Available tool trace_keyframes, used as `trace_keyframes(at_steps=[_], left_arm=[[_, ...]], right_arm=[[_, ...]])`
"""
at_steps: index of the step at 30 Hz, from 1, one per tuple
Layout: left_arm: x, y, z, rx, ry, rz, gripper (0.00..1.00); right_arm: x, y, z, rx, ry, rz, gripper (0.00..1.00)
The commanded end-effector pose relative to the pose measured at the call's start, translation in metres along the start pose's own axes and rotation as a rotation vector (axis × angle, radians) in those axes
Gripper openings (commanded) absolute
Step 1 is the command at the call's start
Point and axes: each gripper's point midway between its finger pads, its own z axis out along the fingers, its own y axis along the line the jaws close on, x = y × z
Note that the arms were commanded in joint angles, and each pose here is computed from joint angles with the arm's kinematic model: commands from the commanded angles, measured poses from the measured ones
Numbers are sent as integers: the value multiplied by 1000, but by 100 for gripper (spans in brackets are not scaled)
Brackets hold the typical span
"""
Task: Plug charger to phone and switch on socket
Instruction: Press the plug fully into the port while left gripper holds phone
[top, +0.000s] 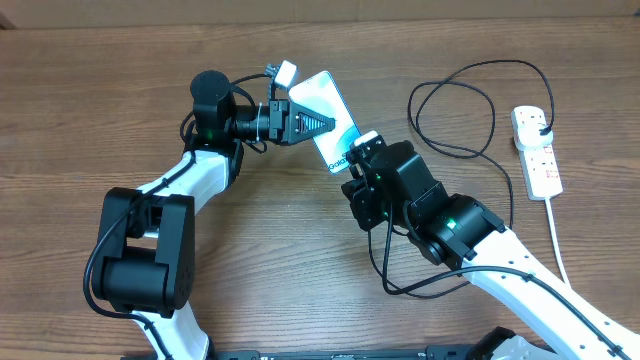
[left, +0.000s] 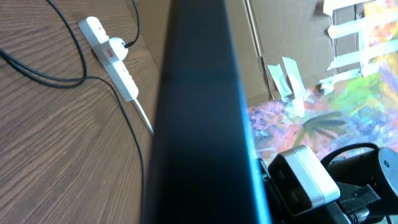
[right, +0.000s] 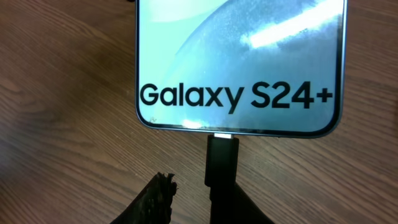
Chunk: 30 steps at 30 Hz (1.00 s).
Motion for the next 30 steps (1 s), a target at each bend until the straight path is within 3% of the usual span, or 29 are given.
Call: trace_keyframes(at_steps=[1,7,18,30], left_arm=[[33,-9,19,72,161,42,4],[32,-9,17,65,159,-24,4],[26,-6,7,55,134,-25,4],[12,-1,-19,31,66,21,4]], right_arm=[[-30,12,-10,-37,-91,-24,27],[-24,-4,-6,53,-67,-20,31],[-22,-23,1,162,-55,-18,31],[6,-6,2,56,64,-16,26]])
